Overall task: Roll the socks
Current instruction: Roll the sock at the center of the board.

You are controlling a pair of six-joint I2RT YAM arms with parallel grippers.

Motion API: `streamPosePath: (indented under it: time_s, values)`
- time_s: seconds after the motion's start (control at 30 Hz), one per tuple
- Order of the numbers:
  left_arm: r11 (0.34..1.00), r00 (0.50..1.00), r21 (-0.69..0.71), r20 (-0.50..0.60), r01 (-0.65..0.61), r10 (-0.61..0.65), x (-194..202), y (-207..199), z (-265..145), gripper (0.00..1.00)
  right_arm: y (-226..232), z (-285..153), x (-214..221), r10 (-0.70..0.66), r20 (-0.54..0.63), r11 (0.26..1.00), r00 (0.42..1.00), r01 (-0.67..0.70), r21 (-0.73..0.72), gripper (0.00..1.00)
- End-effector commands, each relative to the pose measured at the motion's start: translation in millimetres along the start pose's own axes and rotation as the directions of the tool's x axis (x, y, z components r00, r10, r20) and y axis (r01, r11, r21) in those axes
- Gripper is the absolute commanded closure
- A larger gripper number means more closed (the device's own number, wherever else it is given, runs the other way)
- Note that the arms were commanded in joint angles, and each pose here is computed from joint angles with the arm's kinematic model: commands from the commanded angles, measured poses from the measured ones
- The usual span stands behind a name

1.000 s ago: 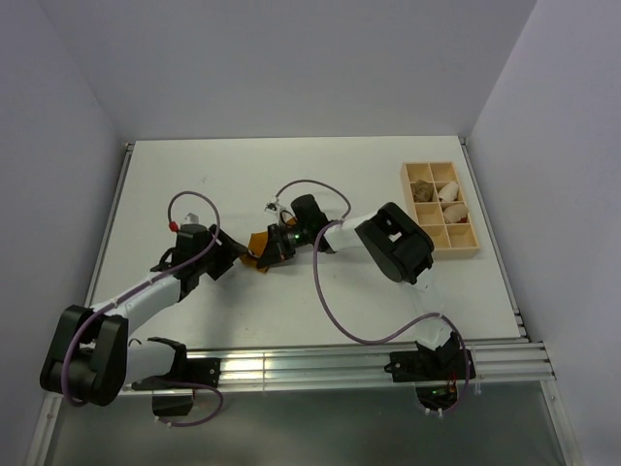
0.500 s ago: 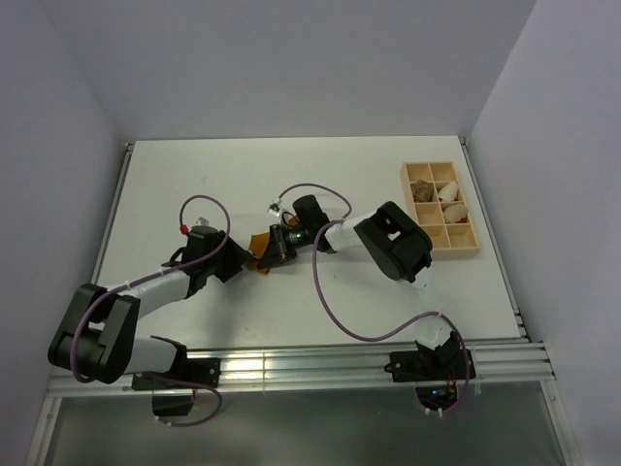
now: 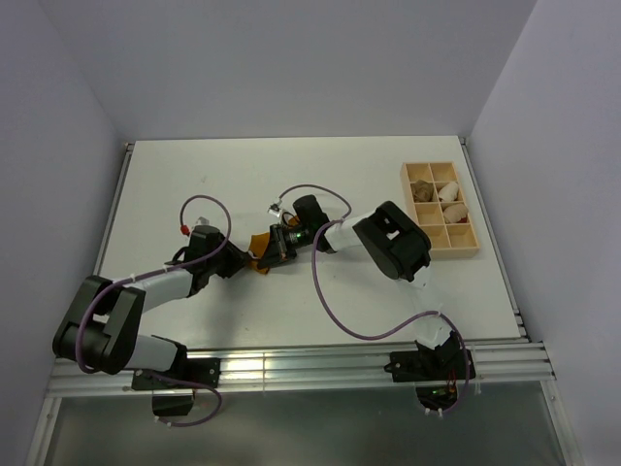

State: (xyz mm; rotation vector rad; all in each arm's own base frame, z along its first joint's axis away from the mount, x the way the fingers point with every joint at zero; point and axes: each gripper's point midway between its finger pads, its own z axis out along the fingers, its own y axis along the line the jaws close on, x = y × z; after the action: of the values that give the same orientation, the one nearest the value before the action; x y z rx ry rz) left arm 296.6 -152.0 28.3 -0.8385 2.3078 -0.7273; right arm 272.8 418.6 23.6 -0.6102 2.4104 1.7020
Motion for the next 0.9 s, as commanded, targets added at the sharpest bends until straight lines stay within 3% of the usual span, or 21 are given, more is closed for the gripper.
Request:
streamPosePath:
  time_s: [0.0, 0.13, 0.43, 0.57, 0.73, 0.87]
  values:
    - [0.999, 1.0, -0.036, 0.018, -0.012, 0.013, -2.1, 8.0, 4.5, 0.67, -36.9, 4.5, 31.8, 0.113, -0.064, 0.989, 0.992, -0.106, 0.105, 1.0]
    - [0.997, 0.999, -0.06, -0.004, -0.041, 0.041, 0.7, 7.8, 5.6, 0.82, -35.1, -4.2, 23.8, 0.062, -0.038, 0.983, 0.997, -0.055, 0.174, 0.95]
    - [0.978, 0.989, -0.152, -0.033, -0.145, 0.142, -5.5, 4.3, -3.2, 0.94, -13.8, -36.5, -7.8, -0.203, 0.012, 0.906, 0.979, 0.183, 0.38, 0.52]
    - [0.968, 0.983, -0.169, -0.06, -0.184, 0.176, -9.5, -4.6, -5.3, 0.95, 1.1, -49.4, -23.0, -0.404, 0.004, 0.789, 0.915, 0.347, 0.507, 0.39]
    - [0.956, 0.973, -0.191, -0.098, -0.222, 0.207, -8.6, -8.5, -3.5, 0.94, 11.1, -61.7, -25.8, -0.587, -0.082, 0.56, 0.805, 0.477, 0.678, 0.36]
    - [0.952, 0.969, -0.198, -0.124, -0.235, 0.213, -5.0, -7.2, -0.9, 0.94, 29.5, -51.9, -23.2, -0.73, -0.172, 0.358, 0.661, 0.585, 0.728, 0.35]
